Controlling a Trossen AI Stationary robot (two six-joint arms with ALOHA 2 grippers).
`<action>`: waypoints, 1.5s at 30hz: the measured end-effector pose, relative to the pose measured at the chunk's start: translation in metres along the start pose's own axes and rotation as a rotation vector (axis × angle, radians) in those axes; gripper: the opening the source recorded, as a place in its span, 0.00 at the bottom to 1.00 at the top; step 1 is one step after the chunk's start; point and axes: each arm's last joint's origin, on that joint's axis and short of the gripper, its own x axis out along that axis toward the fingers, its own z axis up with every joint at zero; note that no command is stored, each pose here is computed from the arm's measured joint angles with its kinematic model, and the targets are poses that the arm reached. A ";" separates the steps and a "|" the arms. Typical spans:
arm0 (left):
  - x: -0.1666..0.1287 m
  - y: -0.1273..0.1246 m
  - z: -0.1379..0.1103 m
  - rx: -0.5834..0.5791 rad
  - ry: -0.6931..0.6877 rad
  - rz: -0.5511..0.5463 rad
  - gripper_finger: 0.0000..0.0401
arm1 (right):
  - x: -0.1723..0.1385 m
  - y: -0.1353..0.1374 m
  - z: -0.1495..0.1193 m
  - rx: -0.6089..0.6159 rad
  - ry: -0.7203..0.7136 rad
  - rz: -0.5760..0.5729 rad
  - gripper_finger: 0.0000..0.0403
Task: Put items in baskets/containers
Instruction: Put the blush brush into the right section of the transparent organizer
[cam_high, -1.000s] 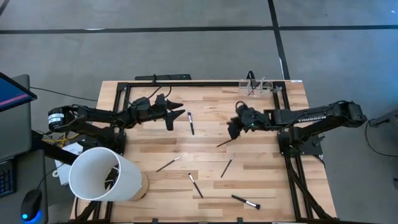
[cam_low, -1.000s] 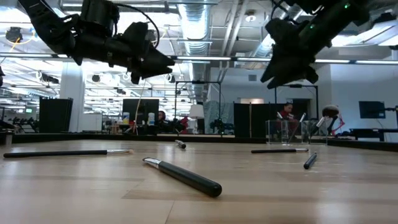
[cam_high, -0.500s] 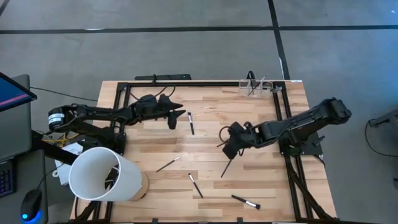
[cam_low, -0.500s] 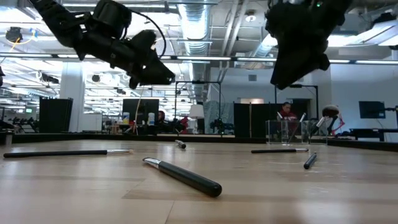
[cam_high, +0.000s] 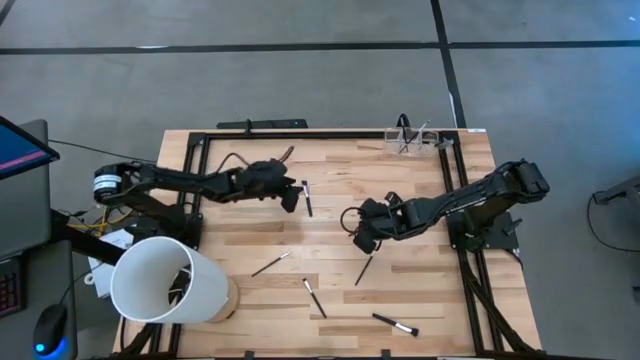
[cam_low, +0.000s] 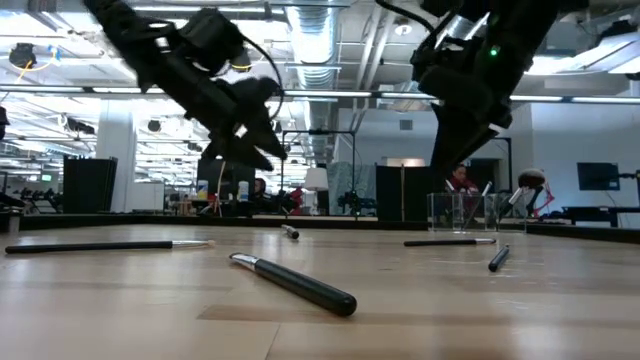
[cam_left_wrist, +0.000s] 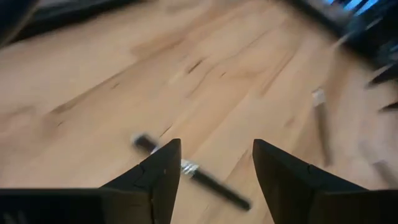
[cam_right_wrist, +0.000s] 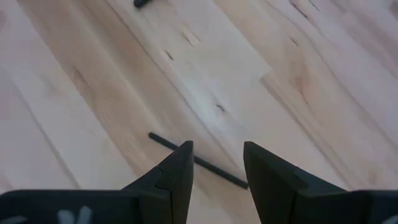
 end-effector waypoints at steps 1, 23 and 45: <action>0.004 -0.002 0.003 0.011 0.041 0.035 0.50 | 0.000 0.000 0.000 -0.014 -0.007 -0.012 0.33; 0.064 0.006 0.052 -0.162 0.580 0.251 0.57 | -0.001 -0.018 0.011 -0.196 -0.224 -0.385 0.33; 0.090 -0.021 0.054 -0.241 0.748 0.327 0.57 | 0.022 -0.028 0.026 -0.328 -0.252 -0.303 0.33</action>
